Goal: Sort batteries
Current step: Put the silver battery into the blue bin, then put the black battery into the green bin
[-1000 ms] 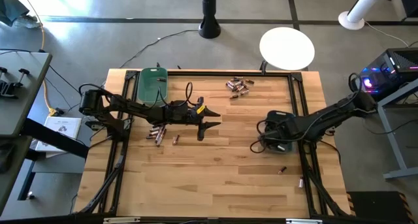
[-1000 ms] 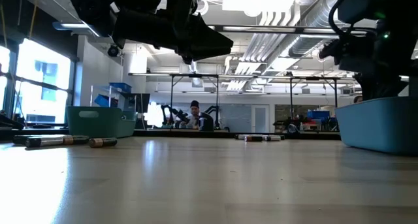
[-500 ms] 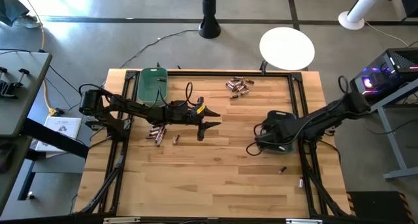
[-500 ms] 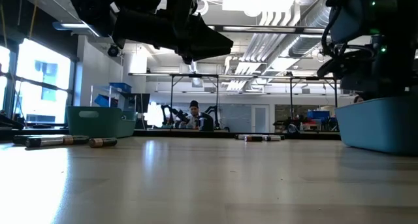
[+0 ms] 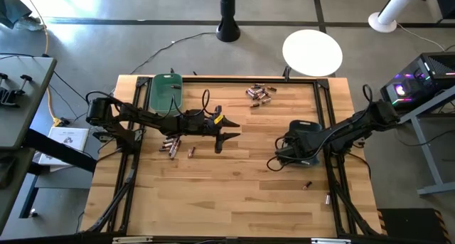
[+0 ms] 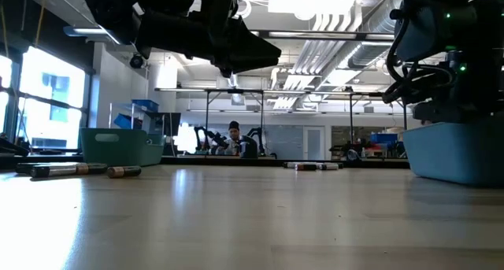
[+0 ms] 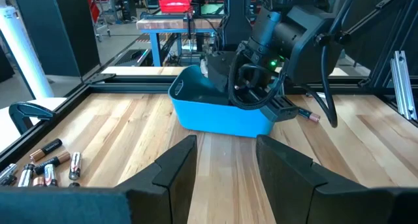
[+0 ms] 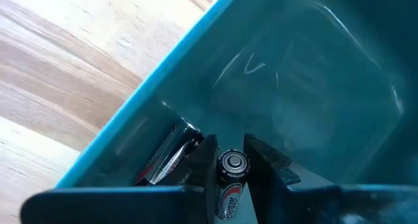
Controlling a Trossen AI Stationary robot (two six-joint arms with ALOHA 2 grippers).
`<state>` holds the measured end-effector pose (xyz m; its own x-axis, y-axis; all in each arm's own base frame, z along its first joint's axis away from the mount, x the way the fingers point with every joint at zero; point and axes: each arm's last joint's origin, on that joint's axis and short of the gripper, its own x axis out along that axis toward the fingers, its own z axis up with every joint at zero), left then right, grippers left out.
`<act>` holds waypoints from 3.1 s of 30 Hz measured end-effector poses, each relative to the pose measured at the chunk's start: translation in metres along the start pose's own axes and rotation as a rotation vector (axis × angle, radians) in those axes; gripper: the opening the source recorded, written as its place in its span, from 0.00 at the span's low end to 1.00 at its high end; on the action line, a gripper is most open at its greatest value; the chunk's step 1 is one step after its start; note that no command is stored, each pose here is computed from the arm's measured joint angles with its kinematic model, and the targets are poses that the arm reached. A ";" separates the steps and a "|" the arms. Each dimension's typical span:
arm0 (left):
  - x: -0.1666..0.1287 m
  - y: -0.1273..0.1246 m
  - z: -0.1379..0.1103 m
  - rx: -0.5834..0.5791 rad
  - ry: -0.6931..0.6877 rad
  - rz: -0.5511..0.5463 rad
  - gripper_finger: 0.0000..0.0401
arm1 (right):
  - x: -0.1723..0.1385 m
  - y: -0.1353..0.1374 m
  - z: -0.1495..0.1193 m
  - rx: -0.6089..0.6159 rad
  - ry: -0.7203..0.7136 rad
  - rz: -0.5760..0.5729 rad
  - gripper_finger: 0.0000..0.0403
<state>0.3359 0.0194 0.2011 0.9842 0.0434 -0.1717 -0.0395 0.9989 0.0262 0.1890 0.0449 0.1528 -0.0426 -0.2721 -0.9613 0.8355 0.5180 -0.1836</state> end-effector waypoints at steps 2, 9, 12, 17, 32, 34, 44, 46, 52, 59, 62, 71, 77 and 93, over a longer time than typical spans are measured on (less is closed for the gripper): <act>0.000 0.000 0.000 -0.001 0.000 0.000 0.38 | 0.000 0.000 0.000 0.000 0.000 0.000 0.15; 0.000 0.000 0.000 -0.001 0.000 0.000 0.38 | 0.000 -0.001 0.001 -0.005 -0.031 -0.017 0.16; 0.000 0.000 0.000 -0.002 0.001 0.000 0.38 | 0.000 -0.001 0.001 -0.002 -0.030 -0.019 0.19; 0.000 0.000 0.000 -0.010 0.001 0.000 0.38 | 0.000 -0.003 0.000 -0.007 -0.025 -0.037 0.29; 0.000 0.000 0.000 -0.019 -0.004 0.000 0.38 | -0.070 -0.002 -0.004 -0.089 -0.076 0.041 0.39; 0.000 0.000 0.000 -0.023 -0.003 0.000 0.38 | -0.087 0.003 -0.009 -0.150 -0.040 0.102 0.39; 0.000 0.000 0.000 -0.036 -0.003 -0.001 0.38 | -0.122 0.038 -0.079 -0.768 -0.095 0.576 0.39; 0.000 0.000 0.000 -0.036 -0.003 0.000 0.38 | -0.116 0.039 -0.092 -0.854 -0.048 0.631 0.39; 0.000 0.000 0.000 -0.035 -0.001 -0.001 0.38 | -0.079 0.028 -0.112 -0.993 0.091 0.588 0.39; 0.000 0.000 0.000 -0.036 -0.001 0.000 0.38 | -0.049 0.019 -0.116 -1.205 0.095 0.558 0.39; 0.000 0.000 0.000 -0.036 -0.001 -0.001 0.38 | -0.044 0.021 -0.117 -1.279 0.081 0.537 0.39; 0.000 0.000 0.001 -0.044 -0.006 -0.001 0.38 | -0.019 0.035 -0.122 -1.442 0.023 0.316 0.39; 0.000 0.000 0.001 -0.044 -0.008 0.000 0.38 | -0.013 0.037 -0.124 -1.439 0.057 0.282 0.34; 0.000 0.000 0.007 -0.043 -0.065 0.000 0.38 | -0.040 0.050 -0.120 -1.421 -0.023 0.285 0.07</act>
<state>0.3373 0.0193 0.2080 0.9932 0.0436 -0.1076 -0.0456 0.9988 -0.0164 0.1672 0.1791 0.1575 0.0496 -0.0301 -0.9983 -0.4255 0.9037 -0.0483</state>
